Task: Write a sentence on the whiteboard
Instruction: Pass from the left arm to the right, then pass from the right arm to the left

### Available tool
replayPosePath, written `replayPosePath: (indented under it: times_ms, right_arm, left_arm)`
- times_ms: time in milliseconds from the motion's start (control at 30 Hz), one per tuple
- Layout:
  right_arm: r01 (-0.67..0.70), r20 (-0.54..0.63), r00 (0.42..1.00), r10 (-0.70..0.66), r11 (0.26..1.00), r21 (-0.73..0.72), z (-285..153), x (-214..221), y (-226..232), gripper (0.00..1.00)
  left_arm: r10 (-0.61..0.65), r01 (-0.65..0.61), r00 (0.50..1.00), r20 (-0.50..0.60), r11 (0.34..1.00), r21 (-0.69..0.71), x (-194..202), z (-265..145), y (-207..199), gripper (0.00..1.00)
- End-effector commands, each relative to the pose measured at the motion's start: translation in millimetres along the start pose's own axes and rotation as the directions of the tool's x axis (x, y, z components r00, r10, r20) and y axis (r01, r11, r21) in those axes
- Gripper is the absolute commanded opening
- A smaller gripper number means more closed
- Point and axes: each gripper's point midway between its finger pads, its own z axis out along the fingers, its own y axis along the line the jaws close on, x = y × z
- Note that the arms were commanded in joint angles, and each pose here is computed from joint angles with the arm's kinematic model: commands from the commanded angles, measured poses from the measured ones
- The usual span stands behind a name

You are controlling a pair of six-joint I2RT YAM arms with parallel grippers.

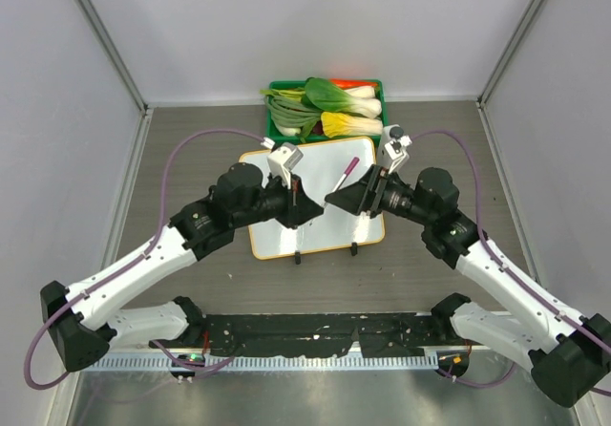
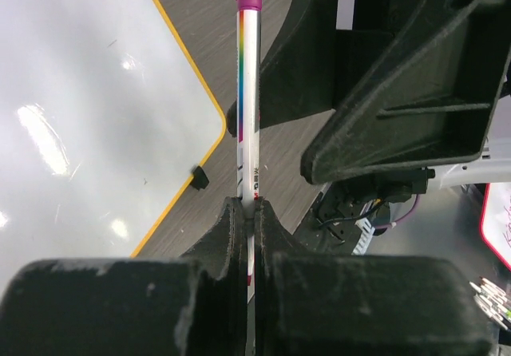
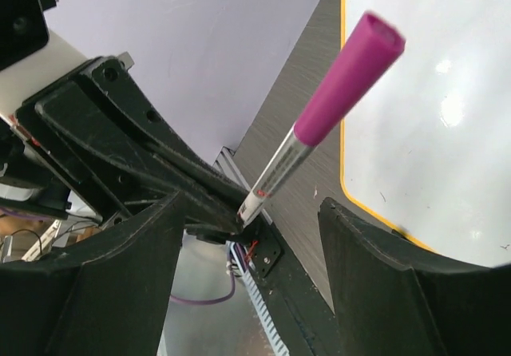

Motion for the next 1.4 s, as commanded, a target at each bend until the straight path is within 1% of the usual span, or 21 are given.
replayPosePath:
  times_ms: [0,67,233,267,333,367,400,433,533,567,633,667,700,767,800,833,933,1033,1233,1300,1367]
  right_arm:
    - [0.02,0.05,0.999,-0.019,1.0,-0.024,6.5,-13.7,8.1,0.7]
    - [0.01,0.039,0.999,-0.009,1.0,-0.013,8.0,-9.3,1.9,0.66]
    - [-0.013,0.033,0.999,0.015,0.997,-0.074,11.0,-6.3,8.9,0.58]
    - [-0.012,0.031,0.999,0.014,0.997,-0.077,11.7,-6.9,9.7,0.53]
    - [-0.012,0.019,1.0,0.013,0.996,-0.086,11.7,-3.5,11.4,0.4]
    - [-0.009,0.018,1.0,0.011,0.996,-0.088,11.9,-2.7,10.2,0.18]
    - [-0.014,0.013,1.0,0.015,0.996,-0.092,11.8,-1.4,9.7,0.12]
    - [-0.016,0.011,1.0,0.017,0.995,-0.095,12.1,-0.8,10.1,0.01]
    - [-0.017,0.019,1.0,0.018,0.997,-0.076,12.5,-0.8,4.8,0.01]
    - [-0.018,0.024,1.0,0.019,0.998,-0.067,11.4,-0.1,2.6,0.01]
    - [-0.026,0.049,0.998,0.028,0.999,-0.039,9.4,-2.1,-1.7,0.01]
    - [-0.029,0.074,0.997,0.03,1.0,-0.009,9.2,-5.4,-7.2,0.01]
    - [-0.033,0.083,0.996,0.033,0.999,0.002,6.4,-5.0,-8.9,0.01]
    - [-0.045,0.128,0.991,0.042,0.999,0.019,0.7,-8.5,-11.7,0.01]
    - [-0.071,0.154,0.986,0.064,0.997,0.038,-0.9,-8.8,-18.1,0.01]
    - [-0.075,0.184,0.981,0.068,0.997,0.029,-5.7,-11.9,-15.2,0.01]
    - [-0.133,0.28,0.952,0.122,0.991,0.023,-16.9,-17.5,-20.8,0.01]
    - [-0.161,0.318,0.936,0.152,0.987,0.001,-21.4,-20.7,-19.8,0.02]
    - [-0.165,0.305,0.939,0.161,0.986,-0.013,-19.0,-21.8,-15.4,0.01]
    - [-0.171,0.301,0.94,0.16,0.985,0.009,-18.0,-21.9,-18.2,0.01]
    - [-0.184,0.302,0.937,0.174,0.983,0.006,-17.6,-22.0,-18.8,0.01]
  left_arm:
    - [-0.018,0.017,1.0,0.018,0.998,0.052,-4.2,-5.3,-10.6,0.0]
    - [-0.017,0.016,1.0,0.016,0.998,0.063,-4.6,-5.0,-12.8,0.0]
    - [-0.023,0.023,1.0,0.002,0.998,0.067,0.7,-4.0,-11.9,0.0]
    - [-0.024,0.024,1.0,0.005,0.997,0.066,0.6,-4.9,-12.0,0.0]
    - [-0.028,0.027,1.0,0.006,0.998,0.062,1.7,-5.4,-10.8,0.0]
    - [-0.028,0.028,1.0,0.006,0.998,0.058,2.1,-5.2,-10.0,0.0]
    - [-0.027,0.027,1.0,0.005,0.998,0.058,3.0,-5.3,-9.5,0.0]
    - [-0.027,0.026,1.0,0.007,0.998,0.056,2.4,-6.1,-9.4,0.0]
    - [-0.027,0.027,1.0,0.006,0.999,0.038,4.3,-6.7,-6.0,0.01]
    - [-0.03,0.03,0.999,0.01,0.999,0.021,3.6,-7.2,-3.1,0.04]
    - [-0.039,0.04,0.999,0.011,0.999,-0.032,3.7,-10.1,5.2,0.21]
    - [-0.044,0.045,0.999,0.019,0.997,-0.059,1.6,-12.4,8.8,0.35]
    - [-0.044,0.046,0.999,0.025,0.996,-0.075,0.2,-14.6,11.0,0.53]
    - [-0.043,0.047,0.998,0.051,0.995,-0.084,-5.2,-18.4,11.3,0.78]
    - [-0.045,0.05,0.997,0.064,0.996,-0.079,-7.5,-19.6,10.0,0.85]
    - [-0.044,0.05,0.996,0.077,0.996,-0.071,-10.9,-20.5,8.1,0.9]
    - [-0.041,0.045,0.995,0.087,0.998,-0.052,-15.3,-16.7,4.9,0.93]
    - [-0.039,0.04,0.997,0.059,0.999,-0.01,-15.7,-5.9,-2.2,0.93]
    - [-0.052,0.052,0.999,0.002,0.996,0.067,-12.7,21.3,-12.6,0.89]
    - [-0.048,0.049,0.999,-0.015,0.994,0.098,-11.9,26.8,-17.0,0.88]
    - [-0.043,0.046,0.999,-0.022,0.989,0.139,-11.2,30.9,-22.5,0.84]
